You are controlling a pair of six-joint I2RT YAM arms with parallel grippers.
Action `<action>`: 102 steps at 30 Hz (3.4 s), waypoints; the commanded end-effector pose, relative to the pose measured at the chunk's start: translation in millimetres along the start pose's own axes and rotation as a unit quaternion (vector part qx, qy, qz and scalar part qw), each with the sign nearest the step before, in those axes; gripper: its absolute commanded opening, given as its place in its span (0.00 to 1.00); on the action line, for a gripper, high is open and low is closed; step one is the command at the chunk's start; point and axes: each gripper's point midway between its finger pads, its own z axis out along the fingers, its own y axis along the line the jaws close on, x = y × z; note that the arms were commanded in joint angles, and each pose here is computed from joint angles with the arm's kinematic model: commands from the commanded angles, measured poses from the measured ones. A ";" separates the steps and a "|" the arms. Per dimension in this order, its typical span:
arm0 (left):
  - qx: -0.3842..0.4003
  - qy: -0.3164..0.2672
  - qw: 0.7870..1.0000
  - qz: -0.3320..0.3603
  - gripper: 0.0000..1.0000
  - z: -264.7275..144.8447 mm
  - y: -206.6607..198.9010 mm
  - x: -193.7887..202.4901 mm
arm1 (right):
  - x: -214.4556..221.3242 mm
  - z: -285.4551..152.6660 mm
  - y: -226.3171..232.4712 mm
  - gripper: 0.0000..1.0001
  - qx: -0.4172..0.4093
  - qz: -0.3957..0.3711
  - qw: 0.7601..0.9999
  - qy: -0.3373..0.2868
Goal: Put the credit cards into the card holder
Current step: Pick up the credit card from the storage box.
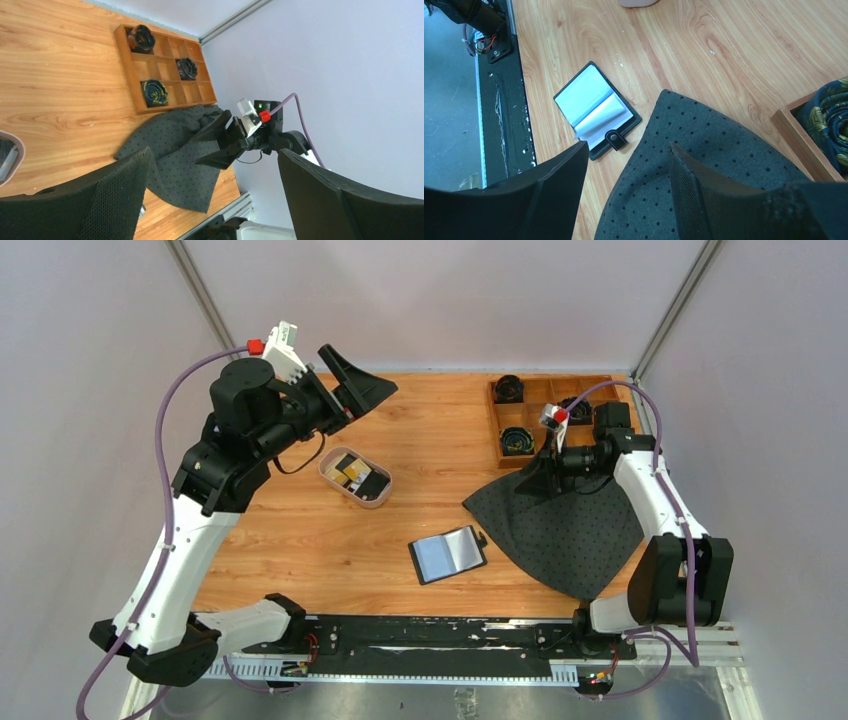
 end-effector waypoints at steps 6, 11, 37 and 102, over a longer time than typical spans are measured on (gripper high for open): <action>0.018 0.010 0.998 0.061 1.00 -10.9 -3.8 6.1 | -3.8 -6.2 6.3 0.63 -0.002 -0.007 1.000 -0.013; -0.002 0.022 0.990 0.136 1.00 -3.8 29.5 23.8 | -9.3 -7.4 13.5 0.63 -0.009 -0.018 0.999 -0.025; -0.113 0.157 0.909 0.368 1.00 19.2 215.7 129.0 | -5.1 9.9 28.0 0.63 -0.020 -0.047 0.999 -0.002; -0.230 0.412 0.872 0.129 0.50 79.3 404.6 161.7 | 13.8 60.1 12.9 0.60 0.043 -0.031 0.994 0.098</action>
